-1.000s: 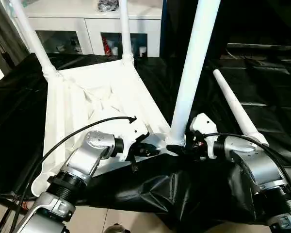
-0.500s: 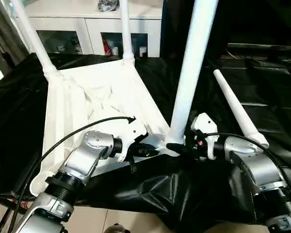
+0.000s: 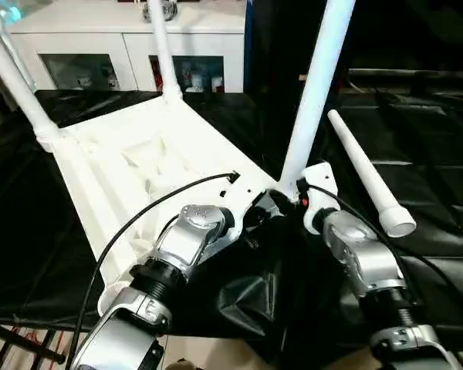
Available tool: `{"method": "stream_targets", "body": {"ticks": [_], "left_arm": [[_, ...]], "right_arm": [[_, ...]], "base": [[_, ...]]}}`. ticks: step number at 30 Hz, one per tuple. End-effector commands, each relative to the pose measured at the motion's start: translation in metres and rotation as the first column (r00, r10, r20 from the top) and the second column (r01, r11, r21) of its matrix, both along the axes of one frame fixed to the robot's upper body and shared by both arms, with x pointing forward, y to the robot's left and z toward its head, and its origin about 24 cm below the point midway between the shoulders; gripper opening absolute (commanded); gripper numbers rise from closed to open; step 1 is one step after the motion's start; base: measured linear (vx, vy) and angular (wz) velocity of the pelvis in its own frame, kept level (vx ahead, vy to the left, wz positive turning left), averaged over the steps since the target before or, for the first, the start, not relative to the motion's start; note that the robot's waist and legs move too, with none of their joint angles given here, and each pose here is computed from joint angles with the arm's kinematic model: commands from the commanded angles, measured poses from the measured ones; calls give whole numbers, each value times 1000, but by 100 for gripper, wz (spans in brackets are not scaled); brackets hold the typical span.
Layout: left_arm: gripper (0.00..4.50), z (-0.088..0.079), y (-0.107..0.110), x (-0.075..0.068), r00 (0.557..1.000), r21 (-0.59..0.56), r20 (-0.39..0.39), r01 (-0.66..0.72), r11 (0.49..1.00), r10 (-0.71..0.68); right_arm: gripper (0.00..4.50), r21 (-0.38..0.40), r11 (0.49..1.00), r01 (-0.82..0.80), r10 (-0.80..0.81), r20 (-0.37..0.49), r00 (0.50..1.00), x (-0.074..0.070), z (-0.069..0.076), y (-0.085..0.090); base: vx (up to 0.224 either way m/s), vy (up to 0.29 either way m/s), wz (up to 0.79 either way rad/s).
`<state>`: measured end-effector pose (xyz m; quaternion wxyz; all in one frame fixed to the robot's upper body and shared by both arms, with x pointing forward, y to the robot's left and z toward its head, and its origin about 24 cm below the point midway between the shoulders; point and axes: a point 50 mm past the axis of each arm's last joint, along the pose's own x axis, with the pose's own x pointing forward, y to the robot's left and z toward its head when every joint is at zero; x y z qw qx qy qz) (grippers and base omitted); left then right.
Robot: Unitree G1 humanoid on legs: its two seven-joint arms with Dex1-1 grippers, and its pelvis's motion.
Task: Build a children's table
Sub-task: Rotate leg to tighten
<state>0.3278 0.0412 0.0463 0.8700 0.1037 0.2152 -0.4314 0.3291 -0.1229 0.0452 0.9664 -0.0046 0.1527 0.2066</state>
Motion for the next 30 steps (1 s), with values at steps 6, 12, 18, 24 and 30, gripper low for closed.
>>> {"method": "stream_targets", "body": {"ticks": [6,12,18,24,30], "left_arm": [[0,16,-11,16,980,-87,106,-159,983,168],[0,24,0,28,942,-152,145,-281,948,302],[28,37,2,32,922,-265,186,-285,921,339],[79,47,28,35,853,-233,295,-374,898,431],[79,47,28,35,853,-233,295,-374,898,431]], "right_arm": [[389,11,976,219,-220,39,975,5,2,-21],[389,51,946,321,-323,48,945,3,5,-39],[391,13,958,287,-287,58,956,1,2,-32],[392,3,965,263,-263,44,964,-1,-1,-26],[392,3,965,263,-263,44,964,-1,-1,-26]], "base": [[0,0,0],[0,0,0],[0,0,0],[0,0,0],[0,0,0]]}}
